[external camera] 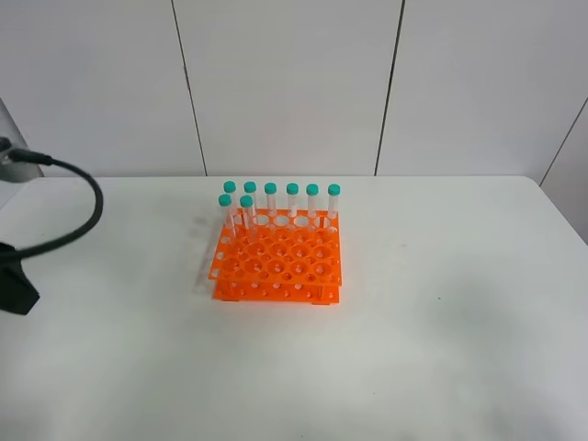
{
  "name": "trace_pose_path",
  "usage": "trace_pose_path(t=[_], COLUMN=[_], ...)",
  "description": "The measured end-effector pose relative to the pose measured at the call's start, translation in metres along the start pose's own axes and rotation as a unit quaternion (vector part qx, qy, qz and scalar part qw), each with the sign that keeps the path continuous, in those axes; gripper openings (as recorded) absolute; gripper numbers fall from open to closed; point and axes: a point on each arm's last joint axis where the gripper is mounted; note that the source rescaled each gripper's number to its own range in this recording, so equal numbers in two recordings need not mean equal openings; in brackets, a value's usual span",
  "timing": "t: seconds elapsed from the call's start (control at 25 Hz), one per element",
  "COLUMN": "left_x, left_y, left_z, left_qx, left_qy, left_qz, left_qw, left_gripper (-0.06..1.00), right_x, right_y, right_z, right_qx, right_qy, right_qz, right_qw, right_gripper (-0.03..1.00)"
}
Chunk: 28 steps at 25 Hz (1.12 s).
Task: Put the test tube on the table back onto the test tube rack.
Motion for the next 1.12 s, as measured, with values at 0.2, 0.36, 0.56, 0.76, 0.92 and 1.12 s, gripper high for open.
trace_pose_path(t=[0.2,0.36,0.56,0.76,0.92,1.12], left_x=[-0.054,-0.090,-0.123,-0.124,-0.124,-0.129], left_y=[0.002,-0.001,0.005,0.001,0.009,0.003], left_z=[-0.013,-0.021,-0.029,-0.030,-0.028,-0.030], left_qx=[0.001,0.011,0.018,0.023,0.029,0.036], left_qy=[-0.001,0.021,0.039,-0.016,-0.029,-0.027], left_qz=[-0.015,-0.056,-0.094,-0.156,-0.169,-0.205], left_qw=[1.000,0.998,0.995,0.987,0.985,0.978], left_gripper=[1.00,1.00,1.00,1.00,1.00,1.00], right_x=[0.000,0.000,0.000,0.000,0.000,0.000], right_y=[0.000,0.000,0.000,0.000,0.000,0.000], right_z=[0.000,0.000,0.000,0.000,0.000,0.000], right_qx=[0.000,0.000,0.000,0.000,0.000,0.000], right_qy=[0.000,0.000,0.000,0.000,0.000,0.000], right_qz=[0.000,0.000,0.000,0.000,0.000,0.000], right_qw=[1.000,1.000,1.000,1.000,1.000,1.000], right_gripper=[0.47,0.47,0.47,0.47,0.47,0.47])
Point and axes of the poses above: a point on each arm's last joint axis where the gripper is mounted, y pointing out along that axis toward the gripper, z along the wrist's bending axis when the last joint is at zero, x = y × z, and after that the axes turned 5 degrees about y, right-handed
